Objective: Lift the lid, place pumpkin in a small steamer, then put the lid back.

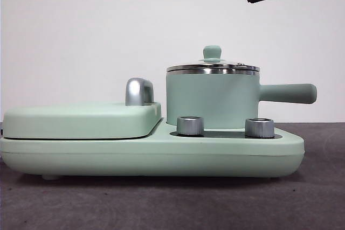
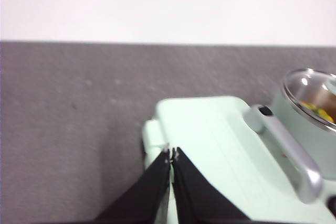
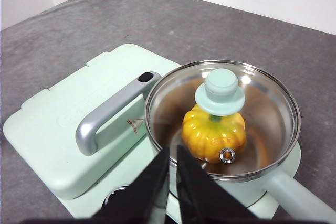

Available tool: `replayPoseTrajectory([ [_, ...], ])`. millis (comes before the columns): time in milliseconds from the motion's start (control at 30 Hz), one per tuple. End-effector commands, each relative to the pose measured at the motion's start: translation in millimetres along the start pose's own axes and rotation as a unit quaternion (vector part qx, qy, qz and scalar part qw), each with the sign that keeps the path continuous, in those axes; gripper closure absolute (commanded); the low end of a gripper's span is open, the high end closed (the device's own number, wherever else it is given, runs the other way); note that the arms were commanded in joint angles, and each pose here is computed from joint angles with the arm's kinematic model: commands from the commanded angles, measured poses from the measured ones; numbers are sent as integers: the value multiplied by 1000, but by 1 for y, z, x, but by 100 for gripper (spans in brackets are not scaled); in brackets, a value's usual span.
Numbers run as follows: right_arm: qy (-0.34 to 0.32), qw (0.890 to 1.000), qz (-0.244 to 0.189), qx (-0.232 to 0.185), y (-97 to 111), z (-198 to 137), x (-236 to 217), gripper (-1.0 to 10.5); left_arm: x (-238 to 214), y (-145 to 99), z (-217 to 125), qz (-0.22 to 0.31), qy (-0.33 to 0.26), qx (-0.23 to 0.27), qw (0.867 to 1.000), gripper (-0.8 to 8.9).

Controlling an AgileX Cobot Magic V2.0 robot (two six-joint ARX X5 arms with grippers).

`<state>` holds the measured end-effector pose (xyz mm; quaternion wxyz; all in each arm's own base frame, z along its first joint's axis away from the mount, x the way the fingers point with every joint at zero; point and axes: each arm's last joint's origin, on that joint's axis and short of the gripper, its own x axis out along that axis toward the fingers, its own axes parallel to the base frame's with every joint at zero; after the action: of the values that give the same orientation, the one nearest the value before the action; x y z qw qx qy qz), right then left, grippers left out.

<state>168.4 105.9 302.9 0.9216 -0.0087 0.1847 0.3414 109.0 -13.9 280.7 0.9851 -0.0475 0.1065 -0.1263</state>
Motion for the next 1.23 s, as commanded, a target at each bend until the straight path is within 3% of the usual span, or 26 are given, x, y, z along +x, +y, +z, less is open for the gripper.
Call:
replayPoseTrajectory([
  [33,-11,1000,3,-2,2,5,0,926,-1,3,-14,11,-20,10,1000,807],
  [267,-11,1000,3,-2,2,5,0,926,0,13,-65,46,-73,3,996,807],
  [533,-11,1000,3,-2,2,5,0,926,3,21,-103,81,-82,-17,993,807],
  [800,-11,1000,3,-2,2,5,0,926,10,24,-123,85,-59,-23,994,807],
  [1233,-11,1000,3,-2,2,5,0,926,10,24,-123,84,-57,-28,994,807],
])
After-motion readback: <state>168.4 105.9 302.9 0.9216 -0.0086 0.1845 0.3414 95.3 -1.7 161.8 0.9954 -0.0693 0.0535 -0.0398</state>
